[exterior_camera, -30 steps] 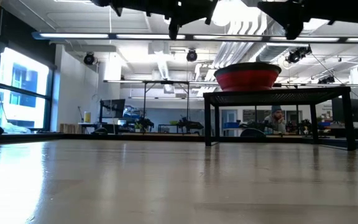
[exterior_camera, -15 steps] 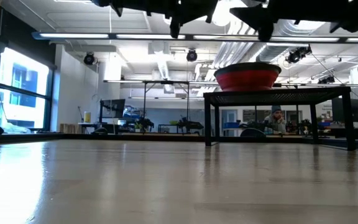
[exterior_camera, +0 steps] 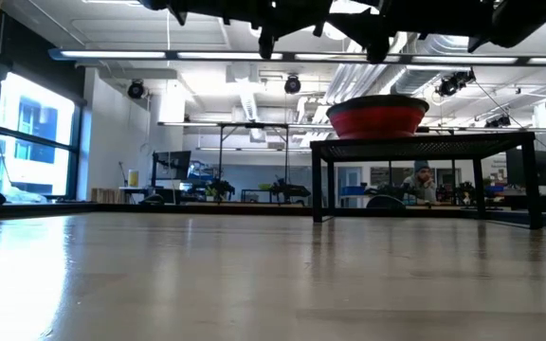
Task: Pick & Place Fruit
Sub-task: Put the black knife on the shelf
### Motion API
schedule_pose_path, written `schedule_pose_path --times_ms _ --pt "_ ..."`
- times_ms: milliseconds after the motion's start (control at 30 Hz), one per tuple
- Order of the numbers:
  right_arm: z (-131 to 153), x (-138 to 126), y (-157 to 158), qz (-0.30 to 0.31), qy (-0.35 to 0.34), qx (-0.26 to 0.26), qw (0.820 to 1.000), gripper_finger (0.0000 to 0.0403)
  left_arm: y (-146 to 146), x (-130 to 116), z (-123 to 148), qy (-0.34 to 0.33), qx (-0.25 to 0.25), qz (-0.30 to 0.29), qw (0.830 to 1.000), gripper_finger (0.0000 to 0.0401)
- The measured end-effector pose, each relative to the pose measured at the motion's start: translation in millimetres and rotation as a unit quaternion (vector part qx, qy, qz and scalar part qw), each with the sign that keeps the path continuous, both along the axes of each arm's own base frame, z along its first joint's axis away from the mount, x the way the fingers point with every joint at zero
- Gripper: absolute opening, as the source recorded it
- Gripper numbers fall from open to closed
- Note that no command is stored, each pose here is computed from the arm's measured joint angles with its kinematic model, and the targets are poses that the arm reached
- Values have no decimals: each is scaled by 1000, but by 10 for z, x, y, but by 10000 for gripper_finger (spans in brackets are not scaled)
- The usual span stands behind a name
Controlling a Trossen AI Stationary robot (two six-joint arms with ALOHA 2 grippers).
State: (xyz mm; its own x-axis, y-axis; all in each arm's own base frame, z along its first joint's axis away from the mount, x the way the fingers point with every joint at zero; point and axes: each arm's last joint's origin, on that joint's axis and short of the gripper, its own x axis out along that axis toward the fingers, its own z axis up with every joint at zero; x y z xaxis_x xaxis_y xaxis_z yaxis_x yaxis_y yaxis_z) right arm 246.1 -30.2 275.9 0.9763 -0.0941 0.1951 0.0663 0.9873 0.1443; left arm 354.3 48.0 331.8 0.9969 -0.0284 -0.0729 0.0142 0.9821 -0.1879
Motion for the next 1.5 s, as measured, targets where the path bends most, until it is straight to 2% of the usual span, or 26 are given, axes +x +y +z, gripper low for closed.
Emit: schedule_pose_path --times_ms 200,300,633,800,900,1100,1267,1500 --pt "31 -7 -15 -2 -13 -14 1000 250 2 -2 -19 10 -1 0 1000 63" --pt "44 -10 -12 0 -20 -16 1000 236 3 -2 -17 9 -1 1 1000 63" --pt "48 -11 -7 5 -21 -30 999 122 3 -2 -19 10 -1 1 1000 63" --pt "48 -11 -7 4 -21 -32 999 78 3 -2 -19 10 -1 1 1000 63" --pt "49 -11 -6 6 -21 -33 999 67 3 -2 -19 10 -2 1 1000 63" --pt "48 -11 -5 6 -21 -32 999 68 3 -2 -19 10 -2 1 1000 64" --pt "48 -11 -5 6 -21 -29 999 64 3 -2 -19 10 -6 2 1000 90" --pt "46 -10 -5 7 -20 -28 999 64 17 -2 -19 10 -4 24 1000 168"
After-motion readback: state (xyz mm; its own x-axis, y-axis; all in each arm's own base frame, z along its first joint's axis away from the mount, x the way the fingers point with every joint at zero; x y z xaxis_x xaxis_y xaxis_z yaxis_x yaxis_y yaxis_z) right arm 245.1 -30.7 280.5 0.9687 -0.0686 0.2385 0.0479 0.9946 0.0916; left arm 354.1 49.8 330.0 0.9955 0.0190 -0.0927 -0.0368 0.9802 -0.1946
